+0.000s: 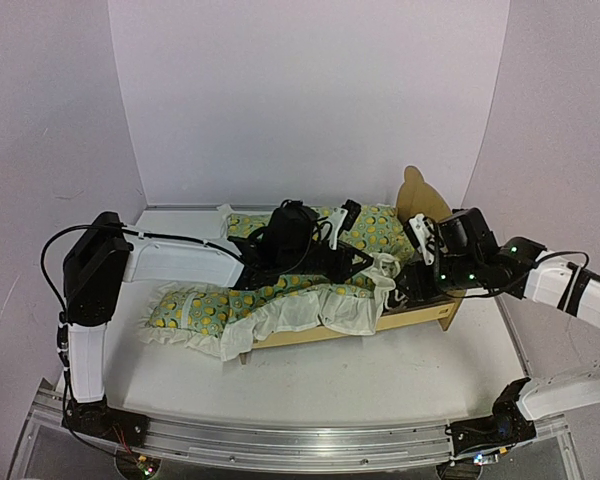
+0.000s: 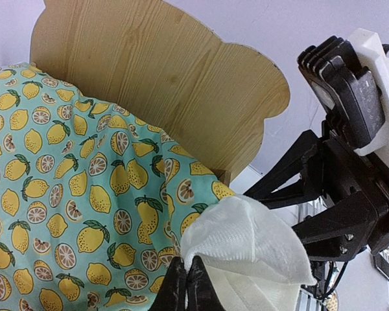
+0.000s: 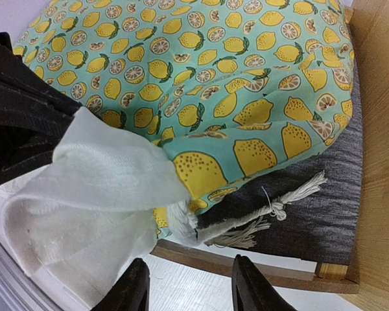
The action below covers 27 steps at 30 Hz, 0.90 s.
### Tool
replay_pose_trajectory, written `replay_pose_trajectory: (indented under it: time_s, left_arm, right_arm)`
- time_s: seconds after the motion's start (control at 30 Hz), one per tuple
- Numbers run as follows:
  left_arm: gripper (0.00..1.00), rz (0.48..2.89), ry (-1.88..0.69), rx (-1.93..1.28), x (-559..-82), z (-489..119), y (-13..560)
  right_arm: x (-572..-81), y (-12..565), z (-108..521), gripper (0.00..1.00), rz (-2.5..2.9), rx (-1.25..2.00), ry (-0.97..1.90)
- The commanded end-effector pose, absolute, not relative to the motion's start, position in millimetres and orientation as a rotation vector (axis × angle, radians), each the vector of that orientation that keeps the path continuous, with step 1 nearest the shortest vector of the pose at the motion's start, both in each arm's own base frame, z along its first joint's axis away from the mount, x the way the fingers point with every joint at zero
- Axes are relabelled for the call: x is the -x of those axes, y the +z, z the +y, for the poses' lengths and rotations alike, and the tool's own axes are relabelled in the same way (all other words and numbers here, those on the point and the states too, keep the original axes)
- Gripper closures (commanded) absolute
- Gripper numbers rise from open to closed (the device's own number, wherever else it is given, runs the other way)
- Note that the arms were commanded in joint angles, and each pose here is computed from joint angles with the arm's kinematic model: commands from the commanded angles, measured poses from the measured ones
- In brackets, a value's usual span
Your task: Set up the pet bed
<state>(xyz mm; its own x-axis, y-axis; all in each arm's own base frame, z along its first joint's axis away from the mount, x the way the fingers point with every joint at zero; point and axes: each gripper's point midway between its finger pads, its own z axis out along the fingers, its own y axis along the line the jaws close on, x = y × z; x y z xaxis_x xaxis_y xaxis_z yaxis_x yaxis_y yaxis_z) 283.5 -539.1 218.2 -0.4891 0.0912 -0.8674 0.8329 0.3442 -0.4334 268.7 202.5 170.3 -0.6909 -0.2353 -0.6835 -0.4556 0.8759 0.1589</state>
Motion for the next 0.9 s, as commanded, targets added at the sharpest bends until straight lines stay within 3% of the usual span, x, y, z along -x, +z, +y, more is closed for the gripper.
replay_pose_trajectory:
  time_s: [0.0, 0.6, 0.77, 0.87]
  left_arm:
    - [1.00, 1.685, -1.289, -0.788, -282, -532, 285]
    - [1.00, 1.650, -1.304, -0.764, -283, -524, 308]
    - [1.00, 1.648, -1.309, -0.772, -284, -525, 308]
    - [1.00, 1.650, -1.313, -0.780, -283, -526, 306]
  right_arm:
    - [-277, 171, 198, 0.57, 2.313, 0.498, 0.347]
    - [-312, 147, 212, 0.76, 2.105, 0.550, 0.290]
    - [-319, 154, 203, 0.86, 2.094, 0.508, 0.230]
    - [-315, 171, 197, 1.00, 2.116, 0.487, 0.214]
